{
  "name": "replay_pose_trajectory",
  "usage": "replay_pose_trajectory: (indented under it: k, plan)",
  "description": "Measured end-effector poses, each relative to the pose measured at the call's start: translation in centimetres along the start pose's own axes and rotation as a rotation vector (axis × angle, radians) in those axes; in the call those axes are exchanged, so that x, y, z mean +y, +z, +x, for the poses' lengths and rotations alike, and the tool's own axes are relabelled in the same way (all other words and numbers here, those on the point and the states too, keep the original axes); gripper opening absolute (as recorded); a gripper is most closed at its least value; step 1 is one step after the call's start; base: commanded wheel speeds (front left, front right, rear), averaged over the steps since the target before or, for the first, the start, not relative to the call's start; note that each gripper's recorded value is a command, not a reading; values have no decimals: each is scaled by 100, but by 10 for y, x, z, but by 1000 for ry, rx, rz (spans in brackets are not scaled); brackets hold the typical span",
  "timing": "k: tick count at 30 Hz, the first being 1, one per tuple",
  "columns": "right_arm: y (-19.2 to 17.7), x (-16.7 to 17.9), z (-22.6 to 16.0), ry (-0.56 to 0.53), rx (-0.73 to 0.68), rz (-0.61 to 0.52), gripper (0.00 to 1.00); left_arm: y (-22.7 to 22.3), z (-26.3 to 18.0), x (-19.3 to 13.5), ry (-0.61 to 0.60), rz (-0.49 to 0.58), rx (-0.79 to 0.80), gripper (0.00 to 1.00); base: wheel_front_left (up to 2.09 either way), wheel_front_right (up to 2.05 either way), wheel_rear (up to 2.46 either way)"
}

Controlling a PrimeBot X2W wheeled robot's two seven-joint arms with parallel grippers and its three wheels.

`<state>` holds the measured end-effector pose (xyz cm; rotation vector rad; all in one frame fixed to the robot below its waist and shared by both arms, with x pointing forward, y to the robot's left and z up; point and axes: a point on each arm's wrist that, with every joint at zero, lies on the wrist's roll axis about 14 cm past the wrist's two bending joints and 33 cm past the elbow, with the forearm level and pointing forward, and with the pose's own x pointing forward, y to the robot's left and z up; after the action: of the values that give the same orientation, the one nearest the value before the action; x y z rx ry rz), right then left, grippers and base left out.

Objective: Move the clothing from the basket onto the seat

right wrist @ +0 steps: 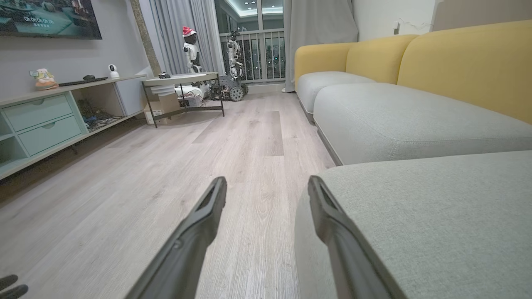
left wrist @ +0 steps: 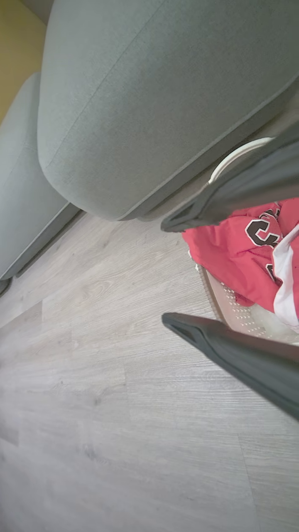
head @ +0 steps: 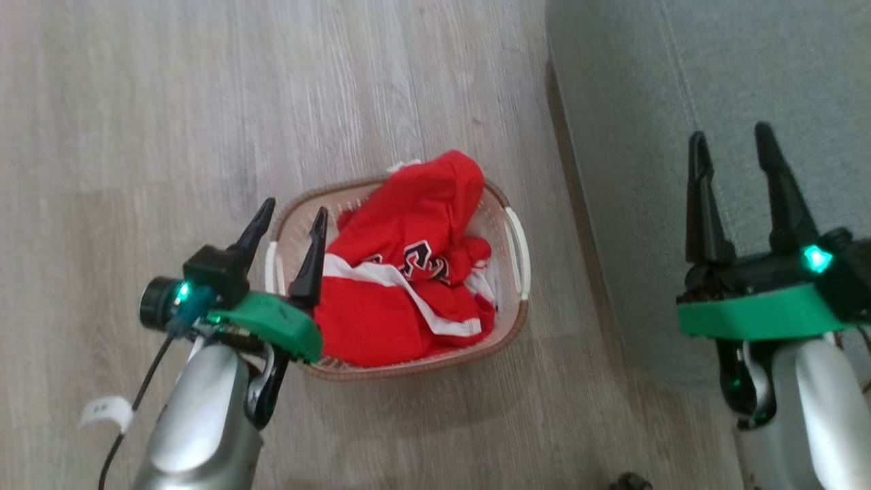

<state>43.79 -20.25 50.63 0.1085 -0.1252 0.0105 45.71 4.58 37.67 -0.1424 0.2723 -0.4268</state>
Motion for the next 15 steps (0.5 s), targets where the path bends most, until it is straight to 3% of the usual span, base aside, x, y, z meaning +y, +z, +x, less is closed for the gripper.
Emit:
replay_pose_trajectory:
  k: [15]
  plan:
    - [-18, -22, 31, -34, 2, -63, 100, -115, 49, -30, -153, -26, 368, 100, 0, 0, 0]
